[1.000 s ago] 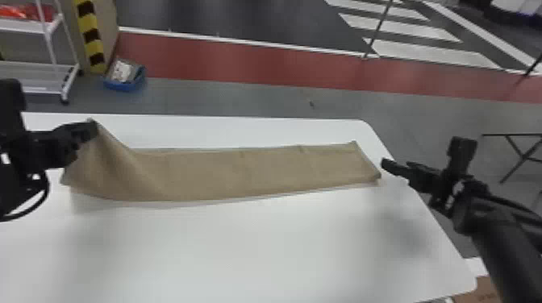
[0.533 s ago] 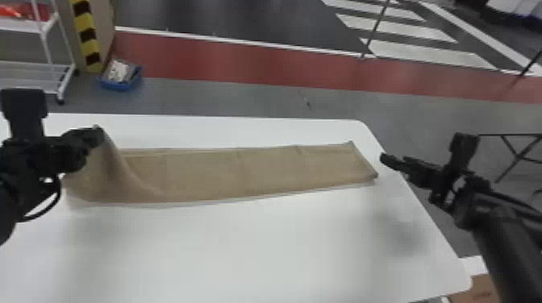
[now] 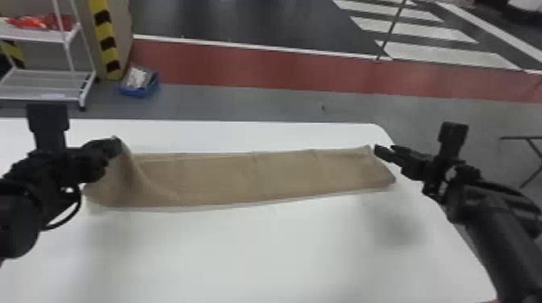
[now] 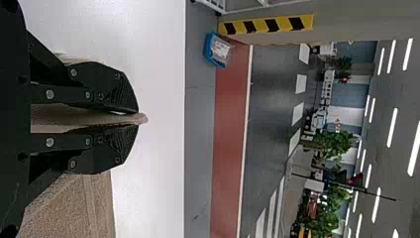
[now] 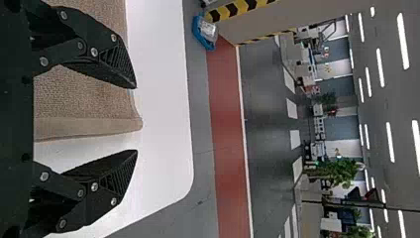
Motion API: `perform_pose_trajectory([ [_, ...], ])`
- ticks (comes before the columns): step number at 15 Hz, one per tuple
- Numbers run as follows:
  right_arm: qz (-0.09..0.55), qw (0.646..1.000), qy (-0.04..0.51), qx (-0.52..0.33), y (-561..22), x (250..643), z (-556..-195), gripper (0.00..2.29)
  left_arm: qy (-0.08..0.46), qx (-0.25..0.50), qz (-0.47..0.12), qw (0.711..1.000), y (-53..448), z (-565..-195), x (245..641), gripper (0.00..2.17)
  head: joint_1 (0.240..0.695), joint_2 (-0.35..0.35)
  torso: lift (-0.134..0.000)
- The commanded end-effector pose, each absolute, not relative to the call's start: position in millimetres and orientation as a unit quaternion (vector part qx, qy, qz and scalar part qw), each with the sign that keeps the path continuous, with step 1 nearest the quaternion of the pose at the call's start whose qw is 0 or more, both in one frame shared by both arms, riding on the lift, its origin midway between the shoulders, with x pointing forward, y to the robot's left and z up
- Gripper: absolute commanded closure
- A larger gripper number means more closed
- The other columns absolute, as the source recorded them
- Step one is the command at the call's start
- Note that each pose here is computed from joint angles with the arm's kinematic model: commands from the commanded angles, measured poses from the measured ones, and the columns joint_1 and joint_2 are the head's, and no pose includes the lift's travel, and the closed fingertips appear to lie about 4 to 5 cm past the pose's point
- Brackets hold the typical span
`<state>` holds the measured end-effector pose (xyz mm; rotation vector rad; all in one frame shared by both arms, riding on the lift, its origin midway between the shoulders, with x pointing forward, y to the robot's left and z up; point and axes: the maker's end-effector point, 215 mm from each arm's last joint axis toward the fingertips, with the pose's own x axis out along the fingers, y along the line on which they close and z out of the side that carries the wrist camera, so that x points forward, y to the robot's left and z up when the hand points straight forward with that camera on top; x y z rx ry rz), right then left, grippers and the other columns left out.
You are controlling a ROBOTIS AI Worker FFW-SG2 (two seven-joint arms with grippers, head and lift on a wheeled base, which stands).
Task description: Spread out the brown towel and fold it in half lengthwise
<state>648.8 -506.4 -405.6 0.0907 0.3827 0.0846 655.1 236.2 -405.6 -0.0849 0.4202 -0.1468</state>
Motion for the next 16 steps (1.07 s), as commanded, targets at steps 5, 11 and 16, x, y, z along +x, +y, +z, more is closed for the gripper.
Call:
perform_pose_trajectory([
  [5,0.051,0.974,0.221,0.021,-489,645,-433,0.5,0.21,-0.042,-0.077,0.974,236,-408,654,0.97,0.695,-0.215,-0.128],
  [11,0.043,0.968,0.246,0.016,-491,644,-442,0.62,0.212,-0.047,-0.075,0.973,239,-410,652,0.97,0.695,-0.206,-0.128],
  [16,0.039,0.967,0.251,0.015,-495,641,-445,0.79,0.212,-0.048,-0.075,0.973,239,-410,651,0.97,0.695,-0.21,-0.128],
])
